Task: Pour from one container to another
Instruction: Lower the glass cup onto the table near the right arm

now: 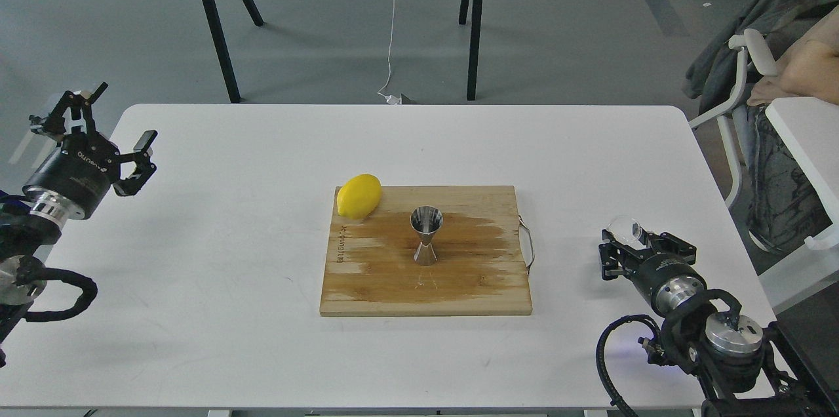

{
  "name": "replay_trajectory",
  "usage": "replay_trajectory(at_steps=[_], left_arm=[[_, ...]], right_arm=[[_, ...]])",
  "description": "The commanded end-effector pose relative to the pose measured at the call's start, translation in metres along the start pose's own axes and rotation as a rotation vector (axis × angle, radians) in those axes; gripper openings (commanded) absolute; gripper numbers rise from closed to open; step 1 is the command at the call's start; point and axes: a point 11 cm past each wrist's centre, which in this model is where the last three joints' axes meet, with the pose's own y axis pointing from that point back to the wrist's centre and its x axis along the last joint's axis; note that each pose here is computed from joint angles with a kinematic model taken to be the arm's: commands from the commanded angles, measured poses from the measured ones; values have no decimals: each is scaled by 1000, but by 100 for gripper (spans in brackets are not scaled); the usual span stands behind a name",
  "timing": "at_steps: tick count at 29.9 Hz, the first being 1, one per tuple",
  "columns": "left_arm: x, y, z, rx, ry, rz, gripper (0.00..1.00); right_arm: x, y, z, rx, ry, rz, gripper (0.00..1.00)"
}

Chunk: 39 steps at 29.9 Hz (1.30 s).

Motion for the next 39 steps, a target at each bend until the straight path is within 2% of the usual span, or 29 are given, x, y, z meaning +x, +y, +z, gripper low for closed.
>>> replay_trajectory(at_steps=[1, 15, 39], left_arm=[[0, 0, 0, 0, 0, 0, 99], [0, 0, 0, 1, -1, -1, 99], [0, 0, 0, 1, -3, 0, 99]], right_arm=[[0, 0, 0, -1, 1, 1, 71], [1, 0, 0, -1, 0, 9, 95], [1, 1, 4, -13, -9, -1, 98]])
